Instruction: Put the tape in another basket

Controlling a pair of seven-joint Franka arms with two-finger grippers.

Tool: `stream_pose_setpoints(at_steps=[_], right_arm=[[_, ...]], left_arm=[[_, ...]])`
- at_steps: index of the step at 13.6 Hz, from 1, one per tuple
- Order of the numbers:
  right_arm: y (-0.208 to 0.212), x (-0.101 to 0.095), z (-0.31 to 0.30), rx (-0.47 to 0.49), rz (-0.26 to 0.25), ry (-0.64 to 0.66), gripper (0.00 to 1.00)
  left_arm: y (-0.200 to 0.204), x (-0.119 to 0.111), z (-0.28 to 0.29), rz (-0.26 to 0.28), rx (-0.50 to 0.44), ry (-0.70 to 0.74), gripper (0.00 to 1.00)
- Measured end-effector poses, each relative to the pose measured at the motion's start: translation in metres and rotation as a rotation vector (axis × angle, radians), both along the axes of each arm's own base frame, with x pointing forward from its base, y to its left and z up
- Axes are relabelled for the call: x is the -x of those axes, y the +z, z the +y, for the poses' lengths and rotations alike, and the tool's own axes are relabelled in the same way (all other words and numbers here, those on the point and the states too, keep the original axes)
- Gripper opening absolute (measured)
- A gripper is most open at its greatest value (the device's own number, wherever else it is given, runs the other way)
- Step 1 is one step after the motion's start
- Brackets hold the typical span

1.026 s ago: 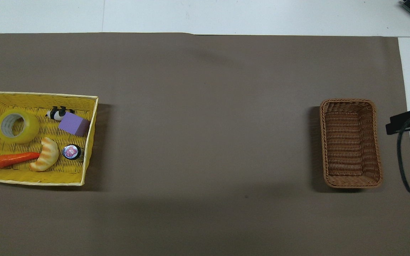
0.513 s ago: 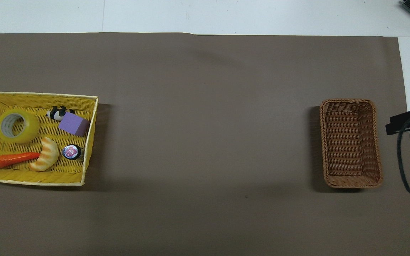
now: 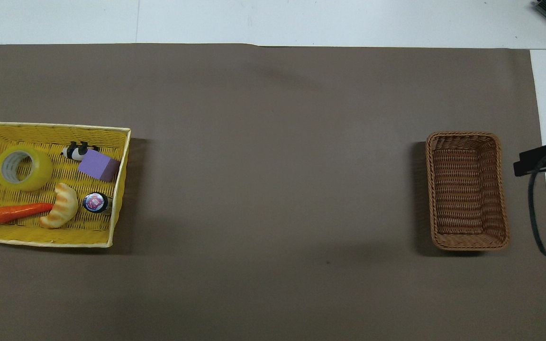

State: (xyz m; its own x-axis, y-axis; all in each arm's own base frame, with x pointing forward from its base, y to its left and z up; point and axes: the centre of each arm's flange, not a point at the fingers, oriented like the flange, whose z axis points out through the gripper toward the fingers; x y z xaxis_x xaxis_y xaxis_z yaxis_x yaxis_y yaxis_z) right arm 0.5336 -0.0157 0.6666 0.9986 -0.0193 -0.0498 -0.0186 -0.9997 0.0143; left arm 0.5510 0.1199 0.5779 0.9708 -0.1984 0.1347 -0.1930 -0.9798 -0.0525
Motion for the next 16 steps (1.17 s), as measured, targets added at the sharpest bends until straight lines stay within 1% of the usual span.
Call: stream_pose_setpoints(at_steps=[3, 5, 7, 9, 10, 12, 14, 16], right_arm=[[0.0, 0.0, 0.004, -0.02, -0.002, 0.013, 1.0], [0.001, -0.002, 0.014, -0.074, -0.018, 0.04, 1.0], [-0.004, -0.006, 0.021, -0.134, -0.041, 0.071, 1.0], [-0.011, -0.009, 0.027, -0.189, -0.061, 0.101, 1.0], [-0.015, -0.009, 0.03, -0.217, -0.064, 0.12, 1.0], [-0.02, -0.008, 0.036, -0.272, -0.06, 0.143, 1.0], [-0.024, -0.006, 0.041, -0.323, -0.057, 0.169, 1.0], [-0.028, -0.006, 0.046, -0.372, -0.056, 0.21, 1.0]], left_arm=[[-0.048, -0.013, 0.02, -0.011, -0.008, -0.009, 1.0], [-0.077, -0.018, 0.032, -0.02, -0.013, -0.008, 1.0], [-0.112, -0.022, 0.053, -0.004, -0.013, -0.003, 1.0], [-0.147, -0.028, 0.075, -0.012, -0.021, -0.006, 1.0], [-0.162, -0.031, 0.081, -0.008, -0.019, -0.002, 1.0], [-0.185, -0.035, 0.085, 0.006, 0.016, 0.019, 1.0], [-0.203, -0.036, 0.086, 0.026, 0.042, 0.03, 0.99], [-0.219, -0.036, 0.092, 0.04, 0.048, 0.04, 0.98]])
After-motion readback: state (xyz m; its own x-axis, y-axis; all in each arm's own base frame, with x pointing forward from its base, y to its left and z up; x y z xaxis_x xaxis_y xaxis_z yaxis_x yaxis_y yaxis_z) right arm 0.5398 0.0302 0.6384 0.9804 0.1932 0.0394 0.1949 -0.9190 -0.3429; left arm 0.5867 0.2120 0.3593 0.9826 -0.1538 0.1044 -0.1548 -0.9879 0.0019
